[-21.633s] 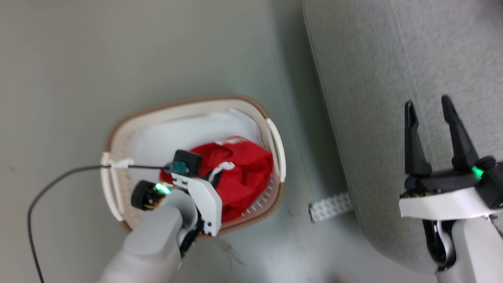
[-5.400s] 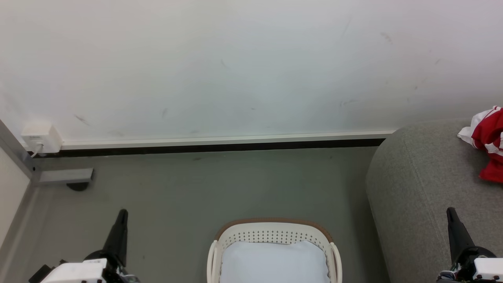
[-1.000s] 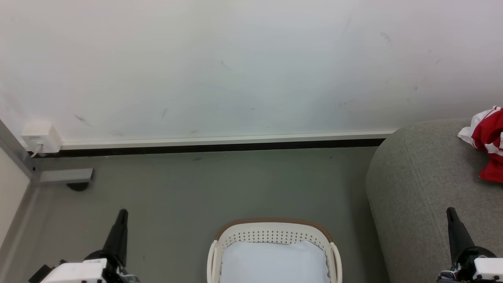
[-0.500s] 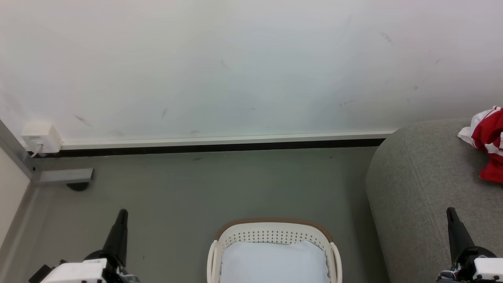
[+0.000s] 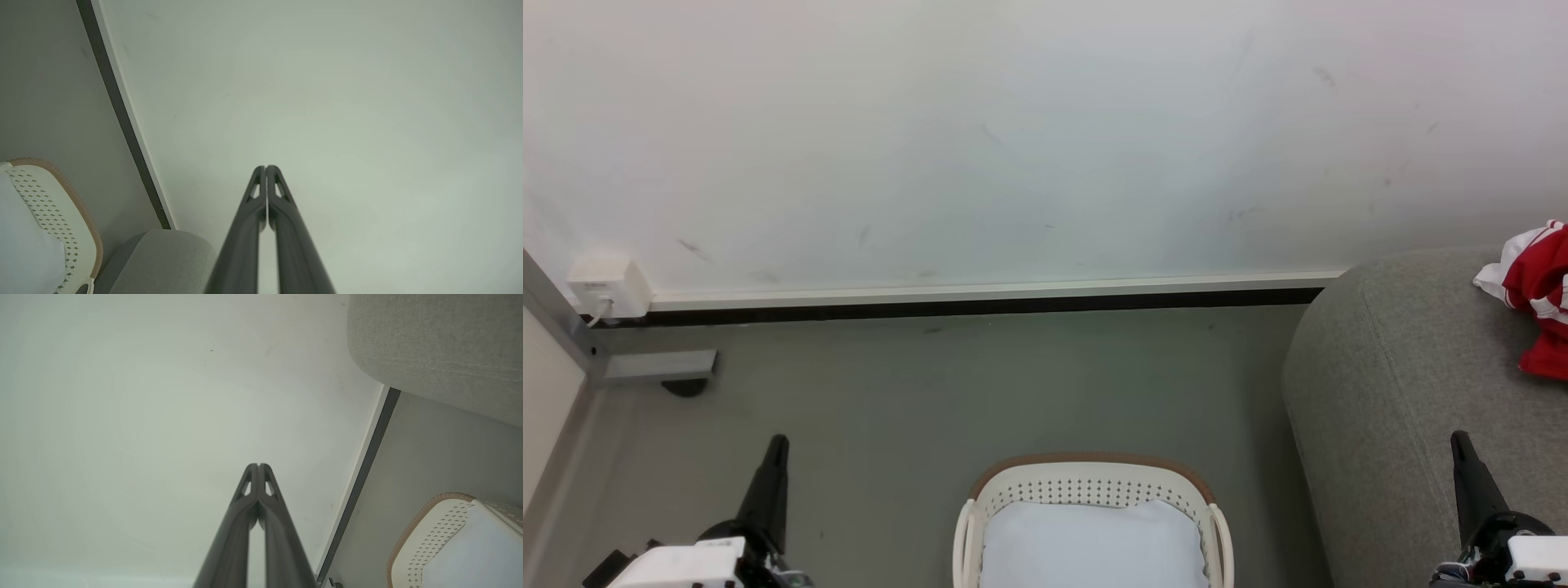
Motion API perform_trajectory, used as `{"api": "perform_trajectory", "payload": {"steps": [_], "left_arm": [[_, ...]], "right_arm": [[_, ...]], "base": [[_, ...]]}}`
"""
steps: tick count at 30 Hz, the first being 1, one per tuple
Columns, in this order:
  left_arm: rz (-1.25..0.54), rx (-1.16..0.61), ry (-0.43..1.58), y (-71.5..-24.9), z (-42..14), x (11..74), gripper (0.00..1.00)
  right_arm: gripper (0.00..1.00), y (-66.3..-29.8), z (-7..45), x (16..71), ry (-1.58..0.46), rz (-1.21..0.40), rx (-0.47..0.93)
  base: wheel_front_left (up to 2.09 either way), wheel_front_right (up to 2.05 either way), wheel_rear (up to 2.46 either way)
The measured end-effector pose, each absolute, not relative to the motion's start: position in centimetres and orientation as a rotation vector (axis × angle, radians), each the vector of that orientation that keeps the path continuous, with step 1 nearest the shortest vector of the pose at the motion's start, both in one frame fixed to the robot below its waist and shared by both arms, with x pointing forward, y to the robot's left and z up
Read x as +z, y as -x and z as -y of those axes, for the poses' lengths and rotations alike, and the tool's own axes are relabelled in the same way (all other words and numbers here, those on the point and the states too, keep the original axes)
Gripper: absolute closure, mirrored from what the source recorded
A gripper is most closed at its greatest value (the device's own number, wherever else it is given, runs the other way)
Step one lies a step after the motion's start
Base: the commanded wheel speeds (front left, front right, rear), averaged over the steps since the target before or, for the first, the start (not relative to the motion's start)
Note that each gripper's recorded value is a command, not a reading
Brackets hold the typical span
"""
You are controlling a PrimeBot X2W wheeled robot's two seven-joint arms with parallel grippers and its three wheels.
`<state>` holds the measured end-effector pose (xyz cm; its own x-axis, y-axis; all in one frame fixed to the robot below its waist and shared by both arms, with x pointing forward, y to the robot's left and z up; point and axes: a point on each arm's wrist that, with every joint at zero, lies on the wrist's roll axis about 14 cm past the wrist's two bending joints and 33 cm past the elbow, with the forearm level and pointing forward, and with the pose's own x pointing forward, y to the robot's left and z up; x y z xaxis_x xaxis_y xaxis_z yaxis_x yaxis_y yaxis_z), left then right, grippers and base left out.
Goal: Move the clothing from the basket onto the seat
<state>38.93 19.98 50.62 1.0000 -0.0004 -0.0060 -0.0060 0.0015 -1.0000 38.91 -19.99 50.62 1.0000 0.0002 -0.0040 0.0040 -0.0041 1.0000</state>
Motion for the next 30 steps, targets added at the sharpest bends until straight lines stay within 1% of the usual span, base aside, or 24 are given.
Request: {"api": "perform_trajectory", "payload": {"steps": [30], "left_arm": [[-0.005, 0.004, 1.569, -38.93, -19.97, 50.62, 1.00]], "right_arm": [[1.00, -38.91, 19.99, 50.61, -1.575, -0.003, -0.003]], "base": [[0.00, 0.00, 0.00]]}}
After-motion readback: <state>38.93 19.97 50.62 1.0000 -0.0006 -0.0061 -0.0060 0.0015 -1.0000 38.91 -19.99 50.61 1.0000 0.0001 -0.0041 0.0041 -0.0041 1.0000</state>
